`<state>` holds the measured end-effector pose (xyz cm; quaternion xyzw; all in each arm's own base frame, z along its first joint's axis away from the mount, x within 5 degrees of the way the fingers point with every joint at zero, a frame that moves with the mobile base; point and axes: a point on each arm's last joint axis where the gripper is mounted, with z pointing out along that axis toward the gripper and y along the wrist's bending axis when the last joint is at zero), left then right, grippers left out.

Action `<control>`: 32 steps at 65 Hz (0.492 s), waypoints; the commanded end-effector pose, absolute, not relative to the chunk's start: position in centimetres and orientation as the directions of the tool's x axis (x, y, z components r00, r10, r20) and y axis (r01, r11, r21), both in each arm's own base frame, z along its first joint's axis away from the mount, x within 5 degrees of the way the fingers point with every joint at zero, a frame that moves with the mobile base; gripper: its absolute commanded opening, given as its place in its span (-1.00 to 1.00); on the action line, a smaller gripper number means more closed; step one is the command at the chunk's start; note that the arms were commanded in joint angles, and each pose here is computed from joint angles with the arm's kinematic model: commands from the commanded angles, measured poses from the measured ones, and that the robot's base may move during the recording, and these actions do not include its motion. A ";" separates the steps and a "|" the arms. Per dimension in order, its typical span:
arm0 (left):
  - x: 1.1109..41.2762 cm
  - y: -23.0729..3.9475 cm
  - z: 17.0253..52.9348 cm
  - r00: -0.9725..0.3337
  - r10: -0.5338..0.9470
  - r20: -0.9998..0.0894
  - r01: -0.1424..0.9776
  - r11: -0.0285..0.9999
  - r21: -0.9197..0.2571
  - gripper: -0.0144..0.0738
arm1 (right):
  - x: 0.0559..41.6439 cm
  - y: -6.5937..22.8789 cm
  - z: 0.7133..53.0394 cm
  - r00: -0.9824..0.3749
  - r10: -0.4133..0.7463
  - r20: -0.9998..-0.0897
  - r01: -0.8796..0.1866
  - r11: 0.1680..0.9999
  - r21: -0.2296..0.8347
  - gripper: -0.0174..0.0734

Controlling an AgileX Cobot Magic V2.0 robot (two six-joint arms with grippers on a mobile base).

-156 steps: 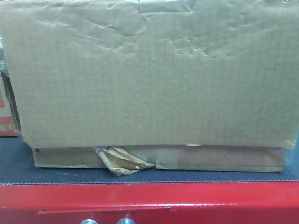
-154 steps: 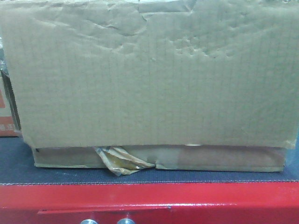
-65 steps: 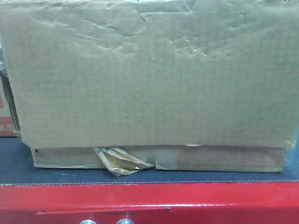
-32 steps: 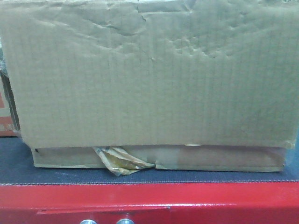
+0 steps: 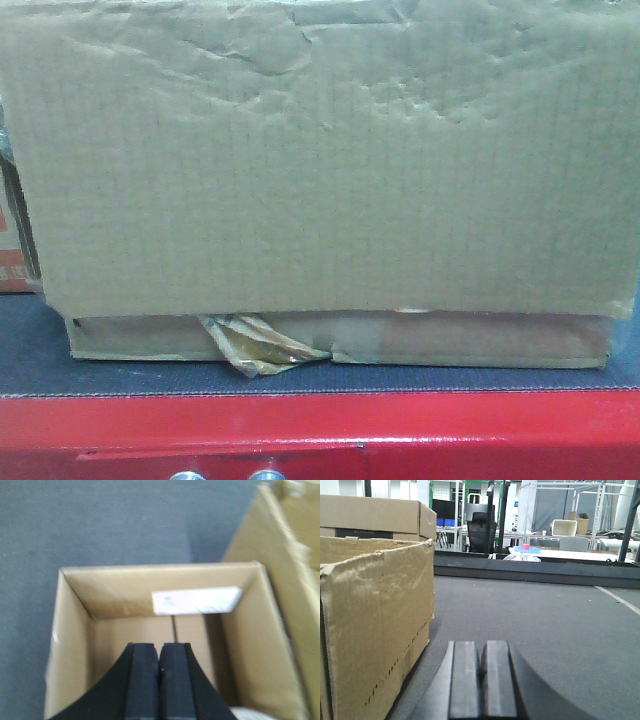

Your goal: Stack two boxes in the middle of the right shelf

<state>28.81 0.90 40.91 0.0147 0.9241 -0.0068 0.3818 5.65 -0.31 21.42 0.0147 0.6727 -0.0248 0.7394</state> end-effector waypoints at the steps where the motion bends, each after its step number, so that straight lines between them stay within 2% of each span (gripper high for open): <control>1: 30.7 1.9 40.7 -0.750 0.027 -0.660 0.031 0.999 0.005 -0.92 | 5.6 -0.3 21.6 0.116 -0.022 -0.993 0.064 0.998 -0.015 -0.97; 9: 32.0 4.0 40.4 -0.786 0.028 -0.617 0.017 1.000 0.024 -0.92 | 5.6 -0.3 21.6 0.116 -0.022 -0.993 0.064 0.998 -0.015 -0.97; 25: 31.7 7.4 39.6 -0.821 -0.038 -0.570 -0.065 0.997 0.028 -0.91 | 5.6 -0.3 21.6 0.116 -0.022 -0.993 0.064 0.998 -0.015 -0.97; 28: 31.9 7.5 39.3 -0.825 -0.040 -0.564 -0.067 0.997 0.026 -0.85 | 5.6 -0.3 21.6 0.116 -0.022 -0.993 0.064 0.998 -0.015 -0.97; 32: 32.2 7.6 38.9 -0.831 -0.042 -0.555 -0.067 0.997 0.024 -0.61 | 5.6 -0.3 21.6 0.116 -0.022 -0.993 0.064 0.998 -0.015 -0.97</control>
